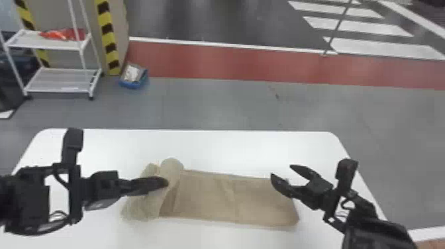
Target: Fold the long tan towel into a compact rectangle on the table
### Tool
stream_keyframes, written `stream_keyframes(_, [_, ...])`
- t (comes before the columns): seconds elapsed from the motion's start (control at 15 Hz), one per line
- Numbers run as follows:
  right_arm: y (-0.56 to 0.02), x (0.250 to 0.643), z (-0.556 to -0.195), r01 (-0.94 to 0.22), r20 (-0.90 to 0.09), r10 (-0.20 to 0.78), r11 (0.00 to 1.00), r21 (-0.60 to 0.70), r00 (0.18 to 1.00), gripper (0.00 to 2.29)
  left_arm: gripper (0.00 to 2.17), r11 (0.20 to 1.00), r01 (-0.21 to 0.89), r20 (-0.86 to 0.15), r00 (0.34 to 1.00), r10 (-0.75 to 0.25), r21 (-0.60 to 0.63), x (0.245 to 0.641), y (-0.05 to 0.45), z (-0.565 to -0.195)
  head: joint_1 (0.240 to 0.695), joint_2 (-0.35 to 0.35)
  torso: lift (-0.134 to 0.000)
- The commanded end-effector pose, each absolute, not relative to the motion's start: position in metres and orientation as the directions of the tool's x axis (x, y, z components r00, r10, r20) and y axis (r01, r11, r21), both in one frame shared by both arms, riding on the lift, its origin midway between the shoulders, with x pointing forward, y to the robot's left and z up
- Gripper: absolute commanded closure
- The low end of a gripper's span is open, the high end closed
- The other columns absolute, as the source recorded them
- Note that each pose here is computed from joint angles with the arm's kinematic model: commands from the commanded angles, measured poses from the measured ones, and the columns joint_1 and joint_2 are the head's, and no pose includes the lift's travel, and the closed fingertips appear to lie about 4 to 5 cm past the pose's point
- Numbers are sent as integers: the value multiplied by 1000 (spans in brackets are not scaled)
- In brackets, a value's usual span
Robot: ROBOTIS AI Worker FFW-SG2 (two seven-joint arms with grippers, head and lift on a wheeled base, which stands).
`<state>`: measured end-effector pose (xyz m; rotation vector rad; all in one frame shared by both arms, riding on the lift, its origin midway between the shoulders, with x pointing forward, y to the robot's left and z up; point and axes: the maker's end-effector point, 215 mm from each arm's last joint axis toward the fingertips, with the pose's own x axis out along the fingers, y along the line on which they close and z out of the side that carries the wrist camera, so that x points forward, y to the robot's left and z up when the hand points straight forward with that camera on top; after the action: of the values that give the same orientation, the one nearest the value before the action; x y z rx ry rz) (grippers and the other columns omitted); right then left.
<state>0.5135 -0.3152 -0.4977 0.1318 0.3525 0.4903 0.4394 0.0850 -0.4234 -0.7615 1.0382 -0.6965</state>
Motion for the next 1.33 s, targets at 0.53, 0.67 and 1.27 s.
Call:
stream_keyframes(0.53, [-377, 482, -502, -418, -267, 441, 898, 141, 857, 46, 1619, 564, 282, -414, 447, -793, -776, 483, -20, -416, 695, -350, 0])
stream_keyframes(0.67, [-373, 482, -502, -421, -264, 447, 894, 152, 855, 46, 1619, 566, 290, -407, 458, -790, -772, 486, -27, -418, 695, -350, 0])
stream_keyframes(1.27, [-374, 480, -496, -423, -229, 458, 887, 185, 859, 43, 1619, 600, 295, -412, 505, -759, -744, 500, -45, -453, 695, -350, 0])
